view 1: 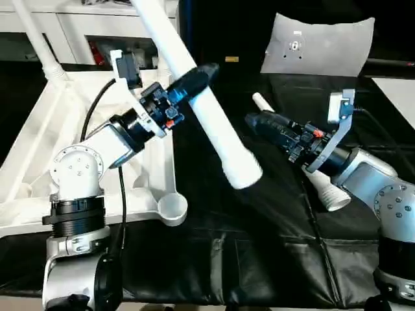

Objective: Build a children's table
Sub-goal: Pick table leg

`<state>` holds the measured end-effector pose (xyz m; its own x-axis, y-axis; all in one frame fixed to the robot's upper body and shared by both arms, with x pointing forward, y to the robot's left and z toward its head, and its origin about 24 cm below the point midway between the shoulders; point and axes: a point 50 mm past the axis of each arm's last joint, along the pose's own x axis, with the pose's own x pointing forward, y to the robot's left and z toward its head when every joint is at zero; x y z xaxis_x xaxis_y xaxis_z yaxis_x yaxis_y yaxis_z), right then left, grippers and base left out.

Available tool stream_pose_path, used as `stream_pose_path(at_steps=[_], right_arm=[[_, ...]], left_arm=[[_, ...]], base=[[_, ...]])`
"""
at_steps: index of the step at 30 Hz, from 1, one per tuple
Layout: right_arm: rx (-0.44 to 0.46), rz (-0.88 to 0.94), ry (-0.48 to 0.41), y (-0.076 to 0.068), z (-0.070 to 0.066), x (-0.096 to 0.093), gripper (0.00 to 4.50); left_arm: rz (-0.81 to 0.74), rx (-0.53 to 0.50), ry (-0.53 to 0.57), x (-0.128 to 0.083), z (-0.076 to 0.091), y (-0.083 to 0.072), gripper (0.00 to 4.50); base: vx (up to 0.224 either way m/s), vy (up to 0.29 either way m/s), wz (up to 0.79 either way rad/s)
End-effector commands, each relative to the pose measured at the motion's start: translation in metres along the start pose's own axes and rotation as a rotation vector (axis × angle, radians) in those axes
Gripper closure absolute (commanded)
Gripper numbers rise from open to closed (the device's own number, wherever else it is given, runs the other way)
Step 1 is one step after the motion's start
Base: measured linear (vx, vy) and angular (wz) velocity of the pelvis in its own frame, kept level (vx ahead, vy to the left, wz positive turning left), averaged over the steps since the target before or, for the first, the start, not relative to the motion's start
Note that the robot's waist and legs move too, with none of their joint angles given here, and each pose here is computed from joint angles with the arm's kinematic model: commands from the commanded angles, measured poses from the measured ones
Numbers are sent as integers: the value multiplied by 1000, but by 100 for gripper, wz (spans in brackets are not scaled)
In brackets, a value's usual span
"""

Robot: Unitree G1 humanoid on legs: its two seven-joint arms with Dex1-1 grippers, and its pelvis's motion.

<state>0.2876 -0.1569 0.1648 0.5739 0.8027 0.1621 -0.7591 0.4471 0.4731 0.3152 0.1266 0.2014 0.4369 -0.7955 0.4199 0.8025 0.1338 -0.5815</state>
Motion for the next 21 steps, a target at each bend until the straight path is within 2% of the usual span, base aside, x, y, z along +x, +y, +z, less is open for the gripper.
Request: stream_pose_path(at_steps=[1,4,5,8,9,17,21], right_arm=[[-24,24,-8,4,6,-2,5],[-79,100,54,12,2,-2,5],[-116,151,105,18,-2,-2,5],[-157,163,154,19,-5,-1,5],[-216,180,237,18,-10,0,5],[-277,265,357,19,-20,-4,0],[-315,241,395,11,-27,1,0]], left_arm=[[-32,39,22,4,3,-9,265],[-19,144,109,4,-2,-9,265],[-30,209,180,6,-7,-11,265],[-53,300,247,8,-11,-14,265],[-92,420,313,12,-14,-18,265],[-151,520,393,17,-17,-19,265],[-230,551,441,18,-23,-23,266]], base=[[0,0,0],[0,0,0],[0,0,0],[0,0,0],[0,0,0],[0,0,0],[0,0,0]])
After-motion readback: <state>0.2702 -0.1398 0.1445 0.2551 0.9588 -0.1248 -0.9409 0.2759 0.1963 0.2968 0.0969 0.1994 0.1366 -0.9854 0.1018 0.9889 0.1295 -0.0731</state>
